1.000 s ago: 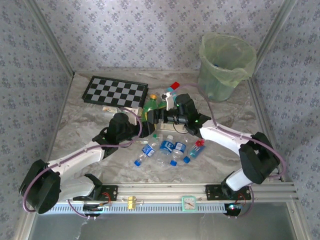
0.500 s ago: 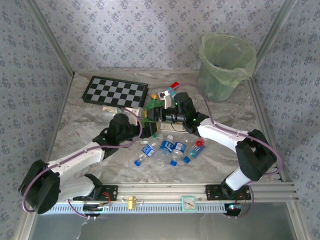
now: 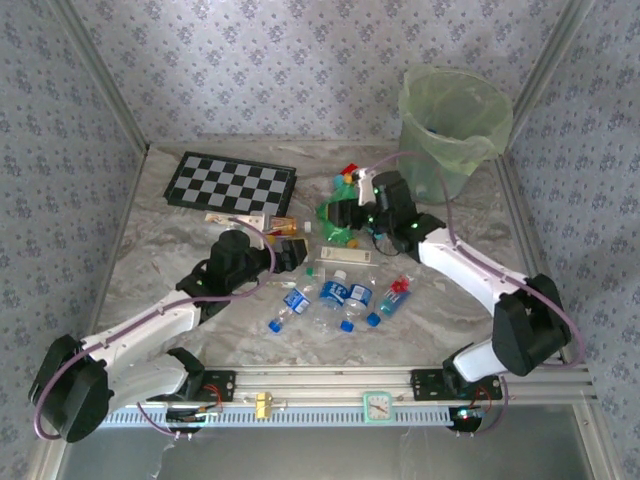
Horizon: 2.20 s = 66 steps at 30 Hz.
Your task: Put the plastic bottles in the bin
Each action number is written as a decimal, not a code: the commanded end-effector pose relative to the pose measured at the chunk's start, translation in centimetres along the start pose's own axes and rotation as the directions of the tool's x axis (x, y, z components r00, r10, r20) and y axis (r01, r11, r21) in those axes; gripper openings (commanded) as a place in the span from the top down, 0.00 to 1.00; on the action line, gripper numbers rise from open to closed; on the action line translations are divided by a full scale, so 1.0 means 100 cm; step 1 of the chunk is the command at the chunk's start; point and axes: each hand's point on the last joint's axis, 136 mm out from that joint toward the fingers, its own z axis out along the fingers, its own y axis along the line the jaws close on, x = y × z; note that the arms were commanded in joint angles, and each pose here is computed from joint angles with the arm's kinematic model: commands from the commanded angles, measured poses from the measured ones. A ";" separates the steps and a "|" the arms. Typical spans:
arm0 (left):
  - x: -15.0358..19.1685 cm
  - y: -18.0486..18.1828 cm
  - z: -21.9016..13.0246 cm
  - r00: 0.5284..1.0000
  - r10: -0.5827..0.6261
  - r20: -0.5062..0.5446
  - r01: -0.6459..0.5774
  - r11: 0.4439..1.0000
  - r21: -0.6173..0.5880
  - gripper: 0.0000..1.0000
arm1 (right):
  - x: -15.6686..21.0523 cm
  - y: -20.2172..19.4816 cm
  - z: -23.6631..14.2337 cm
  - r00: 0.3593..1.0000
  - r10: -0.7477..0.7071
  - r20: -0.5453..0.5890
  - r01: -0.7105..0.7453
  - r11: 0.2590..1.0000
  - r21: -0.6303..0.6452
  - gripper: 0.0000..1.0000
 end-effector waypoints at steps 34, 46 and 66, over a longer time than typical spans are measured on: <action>0.023 0.113 -0.007 0.971 -0.239 -0.028 0.213 0.909 -0.357 0.00 | -0.263 -0.270 -0.051 0.926 -0.160 0.343 -0.132 0.712 0.690 0.44; 0.023 0.114 -0.021 0.973 -0.232 -0.007 0.214 0.907 -0.364 0.00 | -0.242 -0.283 -0.024 0.959 -0.097 0.267 -0.118 0.718 0.686 0.30; 0.006 0.097 -0.022 0.976 -0.216 -0.005 0.204 0.930 -0.307 0.00 | -0.241 -0.128 -0.112 0.920 -0.197 0.339 -0.025 0.834 0.551 0.00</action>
